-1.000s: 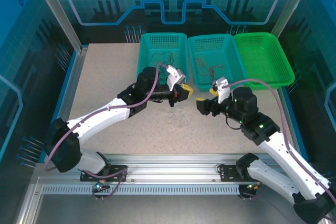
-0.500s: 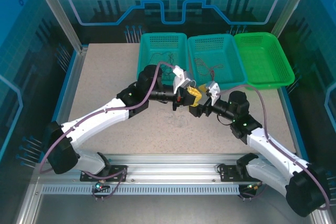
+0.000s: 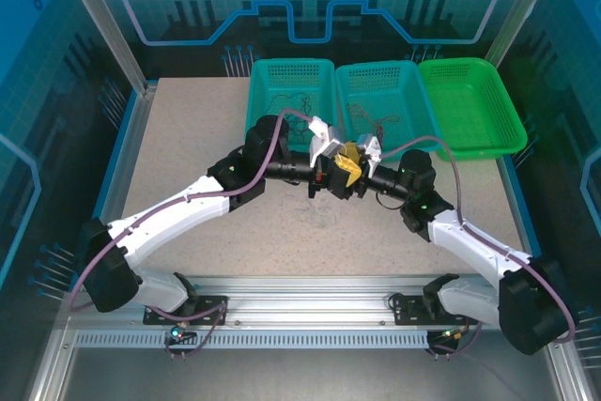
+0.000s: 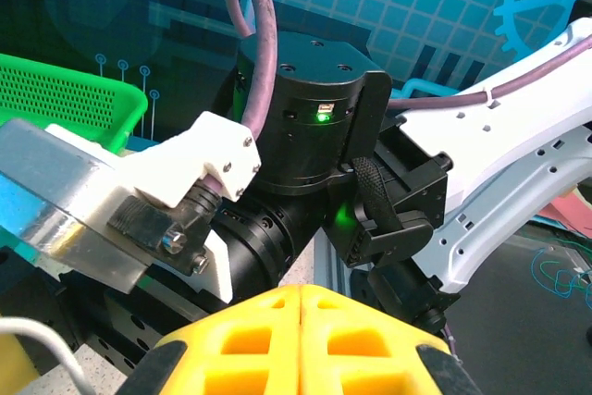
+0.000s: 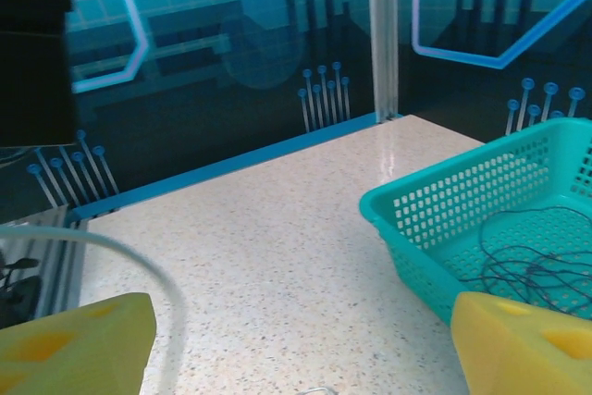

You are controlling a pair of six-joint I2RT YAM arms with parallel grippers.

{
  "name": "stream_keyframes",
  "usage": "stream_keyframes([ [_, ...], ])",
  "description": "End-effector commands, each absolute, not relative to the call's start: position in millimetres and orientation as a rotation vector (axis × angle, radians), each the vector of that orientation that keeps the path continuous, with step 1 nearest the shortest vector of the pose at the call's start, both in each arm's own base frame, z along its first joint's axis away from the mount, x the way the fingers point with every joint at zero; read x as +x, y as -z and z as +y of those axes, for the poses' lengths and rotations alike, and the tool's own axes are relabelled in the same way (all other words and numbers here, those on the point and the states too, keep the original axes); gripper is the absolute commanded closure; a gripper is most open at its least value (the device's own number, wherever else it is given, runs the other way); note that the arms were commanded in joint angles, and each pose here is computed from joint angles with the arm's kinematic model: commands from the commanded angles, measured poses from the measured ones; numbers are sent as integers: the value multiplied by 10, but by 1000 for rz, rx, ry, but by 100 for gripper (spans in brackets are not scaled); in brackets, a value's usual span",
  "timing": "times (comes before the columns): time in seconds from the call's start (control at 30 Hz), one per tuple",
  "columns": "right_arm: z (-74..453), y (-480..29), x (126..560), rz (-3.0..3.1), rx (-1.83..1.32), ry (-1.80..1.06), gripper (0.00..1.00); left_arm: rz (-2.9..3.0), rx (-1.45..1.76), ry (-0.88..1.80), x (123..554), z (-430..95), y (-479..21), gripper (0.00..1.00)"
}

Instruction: Untangle the cables

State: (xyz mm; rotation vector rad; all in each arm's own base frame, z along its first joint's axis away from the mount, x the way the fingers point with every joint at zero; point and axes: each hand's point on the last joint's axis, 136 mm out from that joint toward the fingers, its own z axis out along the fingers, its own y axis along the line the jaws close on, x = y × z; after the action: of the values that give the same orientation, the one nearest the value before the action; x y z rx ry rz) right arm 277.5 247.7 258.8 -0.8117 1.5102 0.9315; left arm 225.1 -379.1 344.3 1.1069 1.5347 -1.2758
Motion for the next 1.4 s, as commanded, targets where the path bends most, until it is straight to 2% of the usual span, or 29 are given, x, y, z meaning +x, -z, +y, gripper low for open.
stream_keyframes([
  [0.0,2514,-2721,2646,1479,-864,-979,14,1455,1113,1287,2186,-3772,-3677,100],
  [0.2,2356,-2800,2536,1463,-838,-953,12,1452,1116,1291,2183,-3777,-3681,100],
  [0.37,2246,-2958,2801,1424,-681,-862,14,1408,1131,1342,2102,-3798,-3754,100],
  [0.47,2385,-3014,2869,1412,-709,-897,15,1399,1125,1352,2103,-3811,-3782,100],
  [0.53,2478,-3009,2914,1418,-731,-922,25,1398,1124,1350,2104,-3807,-3793,100],
  [0.57,2510,-3004,2945,1426,-731,-934,35,1398,1123,1348,2098,-3803,-3798,100],
  [0.67,2511,-2939,3056,1470,-698,-931,81,1399,1107,1319,2112,-3768,-3802,100],
  [0.7,2490,-2921,3088,1487,-676,-925,94,1397,1103,1311,2108,-3751,-3802,100],
  [0.73,2451,-2915,3123,1499,-649,-914,100,1398,1097,1302,2114,-3737,-3799,100],
  [0.87,2198,-2956,3287,1558,-487,-849,100,1392,1077,1271,2096,-3665,-3788,99],
  [0.93,1985,-3079,3395,1552,-370,-815,100,1391,1064,1259,2078,-3620,-3781,81],
  [1.0,1655,-3210,3573,1551,-197,-777,100,1394,1044,1245,2066,-3566,-3759,50],
  [1.07,1298,-3302,3747,1544,-28,-753,100,1405,1026,1233,2057,-3518,-3706,30],
  [1.17,704,-3322,4037,1541,227,-742,100,1422,1009,1219,2023,-3448,-3613,19],
  [1.37,-604,-3151,4564,1503,738,-777,100,1474,979,1197,2025,-3376,-3403,15],
])
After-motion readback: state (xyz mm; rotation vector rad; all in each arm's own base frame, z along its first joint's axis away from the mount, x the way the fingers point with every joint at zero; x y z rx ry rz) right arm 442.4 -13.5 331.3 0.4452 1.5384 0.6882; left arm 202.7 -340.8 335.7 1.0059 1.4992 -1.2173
